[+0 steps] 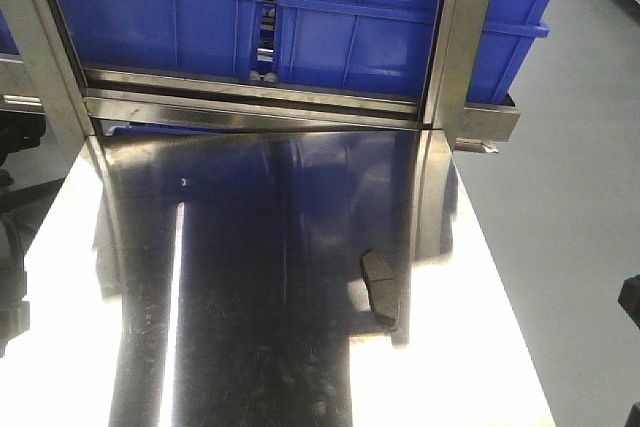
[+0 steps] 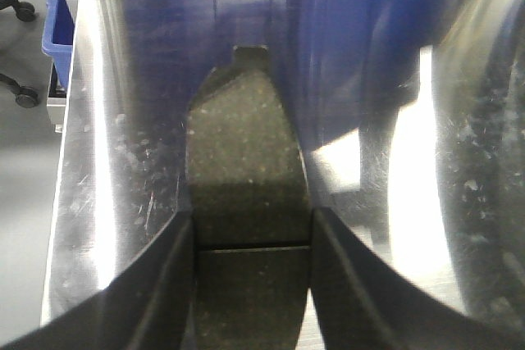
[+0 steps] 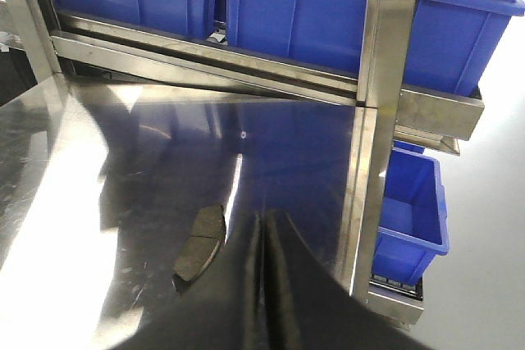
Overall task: Move and align brake pads A on conveyor
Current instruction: 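Close the left gripper on the brake pad and lift it, then lower the right gripper over the other brake pad on the table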
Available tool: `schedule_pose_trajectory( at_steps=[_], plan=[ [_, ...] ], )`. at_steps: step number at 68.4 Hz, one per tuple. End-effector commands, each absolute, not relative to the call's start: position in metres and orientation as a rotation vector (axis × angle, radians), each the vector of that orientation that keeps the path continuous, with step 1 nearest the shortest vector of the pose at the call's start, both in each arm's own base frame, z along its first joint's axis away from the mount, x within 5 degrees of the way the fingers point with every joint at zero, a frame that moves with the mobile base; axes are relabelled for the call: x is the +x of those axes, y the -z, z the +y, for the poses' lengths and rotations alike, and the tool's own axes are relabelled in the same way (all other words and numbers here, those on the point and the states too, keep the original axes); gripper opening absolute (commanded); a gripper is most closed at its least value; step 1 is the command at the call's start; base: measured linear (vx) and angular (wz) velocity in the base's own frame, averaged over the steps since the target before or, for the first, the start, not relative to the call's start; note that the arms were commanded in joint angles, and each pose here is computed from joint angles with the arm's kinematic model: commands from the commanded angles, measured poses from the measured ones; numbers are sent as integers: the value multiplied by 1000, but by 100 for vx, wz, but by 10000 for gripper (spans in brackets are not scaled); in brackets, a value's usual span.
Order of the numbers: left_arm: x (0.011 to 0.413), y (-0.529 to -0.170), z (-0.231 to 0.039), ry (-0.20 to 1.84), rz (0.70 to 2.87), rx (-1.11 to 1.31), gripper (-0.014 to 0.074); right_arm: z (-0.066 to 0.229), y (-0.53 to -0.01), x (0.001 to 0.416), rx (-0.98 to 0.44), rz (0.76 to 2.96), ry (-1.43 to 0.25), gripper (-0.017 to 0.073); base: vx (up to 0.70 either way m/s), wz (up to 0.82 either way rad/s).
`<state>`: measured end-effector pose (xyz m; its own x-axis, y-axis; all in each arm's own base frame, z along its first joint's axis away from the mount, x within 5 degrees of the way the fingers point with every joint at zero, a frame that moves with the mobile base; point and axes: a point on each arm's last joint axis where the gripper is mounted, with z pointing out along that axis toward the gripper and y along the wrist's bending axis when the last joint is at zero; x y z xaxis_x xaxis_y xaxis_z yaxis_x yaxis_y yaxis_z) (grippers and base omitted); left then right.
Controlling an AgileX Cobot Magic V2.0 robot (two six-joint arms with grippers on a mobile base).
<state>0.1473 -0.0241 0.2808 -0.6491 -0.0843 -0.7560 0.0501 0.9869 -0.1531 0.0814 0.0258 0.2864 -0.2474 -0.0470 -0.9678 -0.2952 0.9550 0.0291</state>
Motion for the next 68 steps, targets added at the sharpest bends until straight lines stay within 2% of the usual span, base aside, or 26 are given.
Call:
schedule_pose_trajectory(
  at_steps=[1,68],
  plan=[
    [151,-298,-25,220,2149,-22,4,26,-302,83,-249,1713,-234,-10,0,0],
    [151,-298,-25,220,2149,-22,4,25,-302,83,-262,1710,-214,-10,0,0]
  ],
)
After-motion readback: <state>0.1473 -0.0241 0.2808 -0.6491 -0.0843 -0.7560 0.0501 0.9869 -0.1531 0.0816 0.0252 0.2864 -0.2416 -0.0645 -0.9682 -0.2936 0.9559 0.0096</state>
